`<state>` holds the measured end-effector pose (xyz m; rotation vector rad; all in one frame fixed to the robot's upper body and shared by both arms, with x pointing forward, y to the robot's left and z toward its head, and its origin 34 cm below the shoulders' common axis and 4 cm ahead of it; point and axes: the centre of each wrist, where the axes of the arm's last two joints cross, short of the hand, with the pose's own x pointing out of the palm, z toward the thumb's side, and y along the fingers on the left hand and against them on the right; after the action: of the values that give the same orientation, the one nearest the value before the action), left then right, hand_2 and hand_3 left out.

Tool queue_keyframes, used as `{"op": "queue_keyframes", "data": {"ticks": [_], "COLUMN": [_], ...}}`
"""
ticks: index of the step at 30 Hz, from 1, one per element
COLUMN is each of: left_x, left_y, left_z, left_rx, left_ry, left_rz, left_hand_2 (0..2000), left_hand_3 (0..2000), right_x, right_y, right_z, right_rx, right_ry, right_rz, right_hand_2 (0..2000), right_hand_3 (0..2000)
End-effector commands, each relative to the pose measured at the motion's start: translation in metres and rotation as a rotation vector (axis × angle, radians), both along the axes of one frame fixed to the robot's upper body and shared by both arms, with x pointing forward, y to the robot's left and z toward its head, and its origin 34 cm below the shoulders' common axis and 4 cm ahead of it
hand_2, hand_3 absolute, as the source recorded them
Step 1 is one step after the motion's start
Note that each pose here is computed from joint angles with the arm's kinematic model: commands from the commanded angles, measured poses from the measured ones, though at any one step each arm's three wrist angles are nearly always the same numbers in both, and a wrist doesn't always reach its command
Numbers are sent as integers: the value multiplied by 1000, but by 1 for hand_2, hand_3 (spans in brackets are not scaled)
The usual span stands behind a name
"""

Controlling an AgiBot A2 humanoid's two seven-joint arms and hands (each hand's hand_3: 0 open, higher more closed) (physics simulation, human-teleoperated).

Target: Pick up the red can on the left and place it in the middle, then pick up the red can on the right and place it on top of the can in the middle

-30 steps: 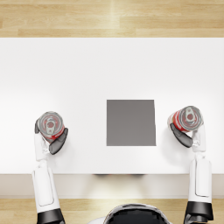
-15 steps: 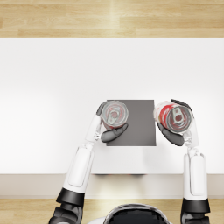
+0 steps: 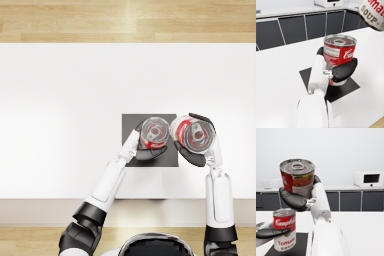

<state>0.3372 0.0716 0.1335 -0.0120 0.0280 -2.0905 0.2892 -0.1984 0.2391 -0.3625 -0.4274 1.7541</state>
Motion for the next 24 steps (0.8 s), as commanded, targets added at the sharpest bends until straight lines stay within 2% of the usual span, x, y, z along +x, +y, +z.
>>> {"op": "queue_keyframes", "data": {"ticks": [1,4,5,6,8,9,11,12,14,15,16,18,19,24], "left_x": [8,8,9,10,12,14,13,5,14,14,12,7,3,-20], "left_y": [-6,-4,-3,-1,-1,-1,-1,0,0,2,0,-3,-3,6], "left_z": [-5,-17,-21,-25,-32,-36,-38,-45,-37,-36,-33,-29,-25,8], "left_rx": [50,-10,-55,-19,-15,12,10,-8,4,145,-1,-17,-33,-146], "left_ry": [-21,-131,-137,-156,-155,-150,-155,-144,-163,-213,-185,-210,-232,-352], "left_rz": [-25,-26,1,-22,-19,-28,-35,-31,-31,-138,-41,-31,-26,-13], "left_hand_2": [2000,2000,2000,2000,2000,2000,2000,2000,2000,639,0,0,0,0], "left_hand_3": [1520,1520,1520,1520,1520,1520,1520,1520,1520,1193,867,213,0,0], "right_x": [-1,-2,-3,-4,-6,-6,-8,-10,-11,-10,-10,-9,-8,-2], "right_y": [4,6,7,8,12,14,17,18,22,24,27,31,33,42], "right_z": [14,16,17,19,24,28,37,40,47,47,49,53,55,63], "right_rx": [2,3,2,1,2,3,6,6,7,6,5,5,6,6], "right_ry": [-52,-61,-67,-76,-97,-111,-143,-157,-184,-182,-189,-202,-207,-223], "right_rz": [14,24,31,37,51,56,68,74,90,98,110,126,133,166], "right_hand_2": [2000,2000,2000,2000,2000,2000,2000,2000,2000,2000,2000,2000,2000,2000], "right_hand_3": [1520,1520,1520,1520,1520,1520,1520,1520,1520,1520,1520,1520,1520,1520]}}
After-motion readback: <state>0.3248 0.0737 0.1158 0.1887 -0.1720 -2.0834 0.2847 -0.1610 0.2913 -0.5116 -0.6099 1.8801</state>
